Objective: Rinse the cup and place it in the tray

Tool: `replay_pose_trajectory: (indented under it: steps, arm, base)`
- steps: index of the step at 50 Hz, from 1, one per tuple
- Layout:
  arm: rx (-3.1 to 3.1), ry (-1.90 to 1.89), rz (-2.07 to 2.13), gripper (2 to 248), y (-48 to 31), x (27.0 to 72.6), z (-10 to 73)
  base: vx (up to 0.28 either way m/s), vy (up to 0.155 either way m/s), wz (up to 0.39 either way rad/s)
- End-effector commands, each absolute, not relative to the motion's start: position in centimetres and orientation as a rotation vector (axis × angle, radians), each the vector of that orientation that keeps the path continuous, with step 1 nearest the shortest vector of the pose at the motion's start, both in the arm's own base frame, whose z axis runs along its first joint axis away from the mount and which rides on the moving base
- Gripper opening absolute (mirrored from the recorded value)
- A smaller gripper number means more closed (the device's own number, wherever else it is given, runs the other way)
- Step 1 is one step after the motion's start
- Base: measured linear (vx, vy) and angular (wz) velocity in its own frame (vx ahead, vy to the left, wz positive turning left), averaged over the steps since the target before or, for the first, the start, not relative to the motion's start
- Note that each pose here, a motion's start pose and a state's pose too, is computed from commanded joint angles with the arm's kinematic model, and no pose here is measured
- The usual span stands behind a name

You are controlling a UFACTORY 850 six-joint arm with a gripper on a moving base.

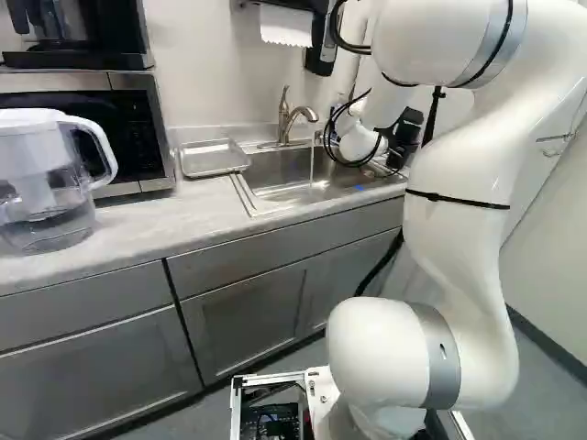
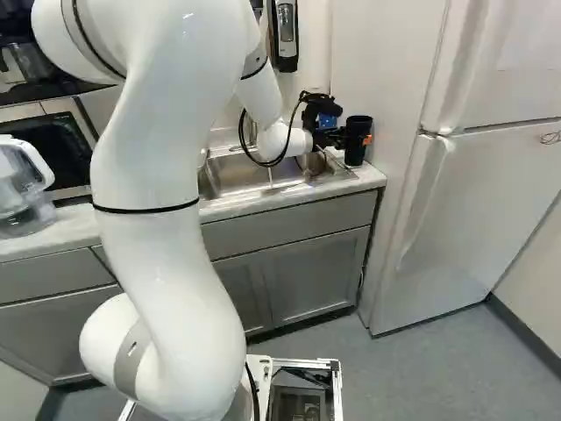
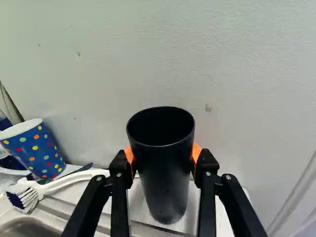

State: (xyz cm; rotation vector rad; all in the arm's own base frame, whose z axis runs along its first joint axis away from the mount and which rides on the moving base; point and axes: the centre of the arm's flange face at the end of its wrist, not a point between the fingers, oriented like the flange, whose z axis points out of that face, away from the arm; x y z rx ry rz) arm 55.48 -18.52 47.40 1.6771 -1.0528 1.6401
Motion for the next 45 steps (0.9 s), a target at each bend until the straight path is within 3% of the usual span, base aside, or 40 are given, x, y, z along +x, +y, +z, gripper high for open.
replay_pose_trajectory:
  steps: [45]
  arm:
    - [1.693, -1.039, 1.708, 125, -15.7, 54.5, 50.2]
  base:
    - [0.0, 0.0, 0.0]
